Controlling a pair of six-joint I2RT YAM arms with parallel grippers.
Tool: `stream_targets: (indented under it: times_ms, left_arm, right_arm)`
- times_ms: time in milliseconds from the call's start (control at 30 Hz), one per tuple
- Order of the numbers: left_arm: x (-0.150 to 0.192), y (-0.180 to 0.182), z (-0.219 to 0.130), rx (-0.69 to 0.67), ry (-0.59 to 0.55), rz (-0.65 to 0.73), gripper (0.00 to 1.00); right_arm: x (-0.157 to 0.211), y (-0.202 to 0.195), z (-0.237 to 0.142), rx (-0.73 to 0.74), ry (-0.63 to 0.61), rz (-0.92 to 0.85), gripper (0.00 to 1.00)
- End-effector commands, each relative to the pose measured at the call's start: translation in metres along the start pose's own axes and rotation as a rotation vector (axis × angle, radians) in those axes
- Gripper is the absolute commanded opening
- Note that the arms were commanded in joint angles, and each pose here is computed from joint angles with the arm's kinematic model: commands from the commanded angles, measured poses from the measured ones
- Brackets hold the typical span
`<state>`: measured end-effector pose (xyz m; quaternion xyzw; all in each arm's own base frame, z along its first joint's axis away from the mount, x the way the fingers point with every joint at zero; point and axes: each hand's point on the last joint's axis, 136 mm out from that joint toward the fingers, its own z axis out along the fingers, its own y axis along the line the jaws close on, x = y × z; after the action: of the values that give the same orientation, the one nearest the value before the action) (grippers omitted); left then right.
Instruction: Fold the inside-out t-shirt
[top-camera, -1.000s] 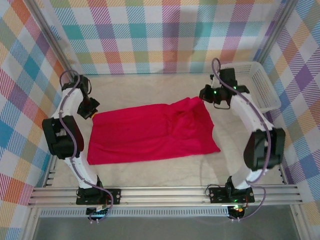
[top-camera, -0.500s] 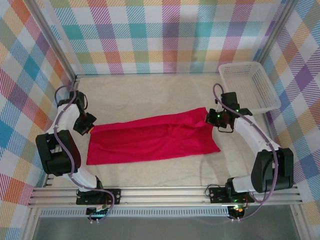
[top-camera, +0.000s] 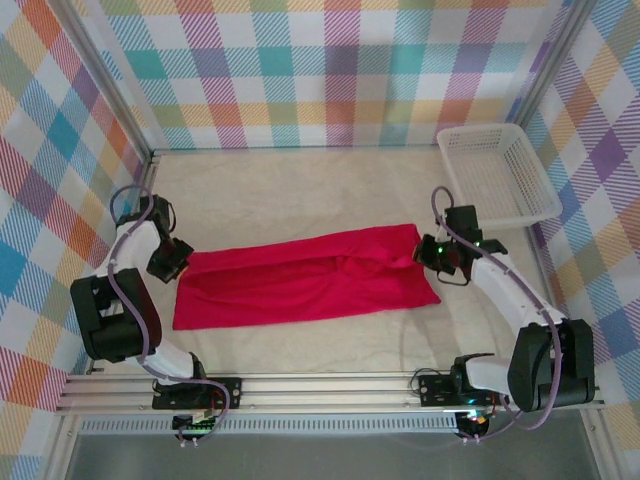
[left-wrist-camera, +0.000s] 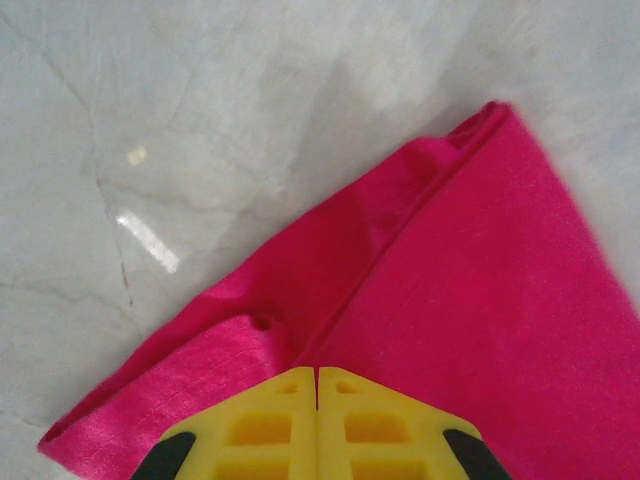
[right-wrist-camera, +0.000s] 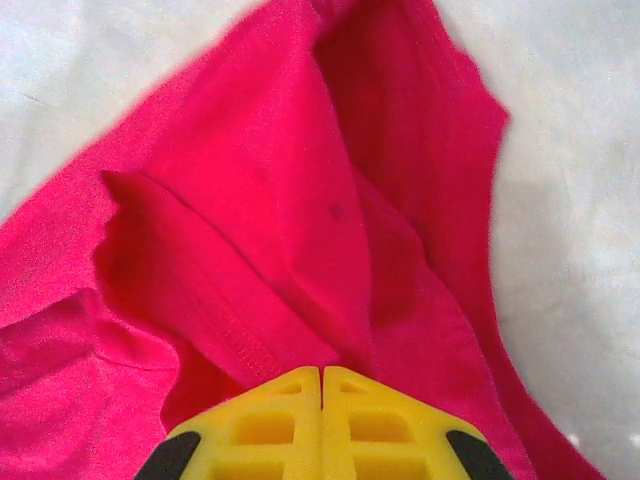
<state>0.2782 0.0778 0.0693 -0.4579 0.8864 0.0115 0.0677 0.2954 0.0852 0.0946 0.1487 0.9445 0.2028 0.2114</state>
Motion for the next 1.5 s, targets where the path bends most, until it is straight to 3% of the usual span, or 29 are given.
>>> stream_targets:
  times_ms: [0,67,167,333,500,633,833,967,1100,1167,1467]
  left_arm:
    - [0.004,0.013,0.01,-0.026,-0.008,-0.028,0.08]
    - [0.003,0.021,0.012,-0.069,-0.011,-0.027,0.13]
    - [-0.009,0.021,-0.001,-0.081,-0.057,-0.044,0.28]
    - [-0.022,-0.028,-0.043,0.133,-0.135,-0.059,0.38]
    - [0.014,-0.09,-0.038,0.334,-0.066,0.024,0.43]
    - [0.033,-0.096,0.003,0.298,0.068,0.044,0.42]
    - [0.036,-0.084,0.025,0.232,0.109,0.059,0.4]
    - [0.035,-0.085,0.026,0.226,0.11,0.066,0.4]
    - [0.035,-0.087,0.027,0.225,0.124,0.069,0.39]
    - [0.035,-0.087,0.027,0.226,0.125,0.07,0.39]
    - [0.033,-0.091,0.017,0.248,0.114,0.057,0.37]
  right_arm:
    - [0.011,-0.015,0.011,0.025,-0.002,0.094,0.09]
    - [0.014,-0.023,0.01,0.059,-0.003,0.1,0.22]
    - [0.004,-0.023,-0.003,0.087,-0.053,0.071,0.43]
    - [-0.016,0.019,-0.016,-0.041,-0.087,-0.005,0.45]
    - [-0.014,0.069,0.011,-0.184,0.01,-0.133,0.49]
    - [-0.011,0.088,0.048,-0.169,0.1,-0.24,0.55]
    - [-0.008,0.1,0.085,-0.158,0.173,-0.291,0.56]
    - [0.0,0.107,0.099,-0.181,0.218,-0.293,0.47]
    - [0.008,0.109,0.095,-0.167,0.22,-0.291,0.11]
    - [0.013,0.109,0.087,-0.157,0.212,-0.293,0.02]
    - [0.085,0.103,0.07,-0.184,0.239,-0.274,0.0]
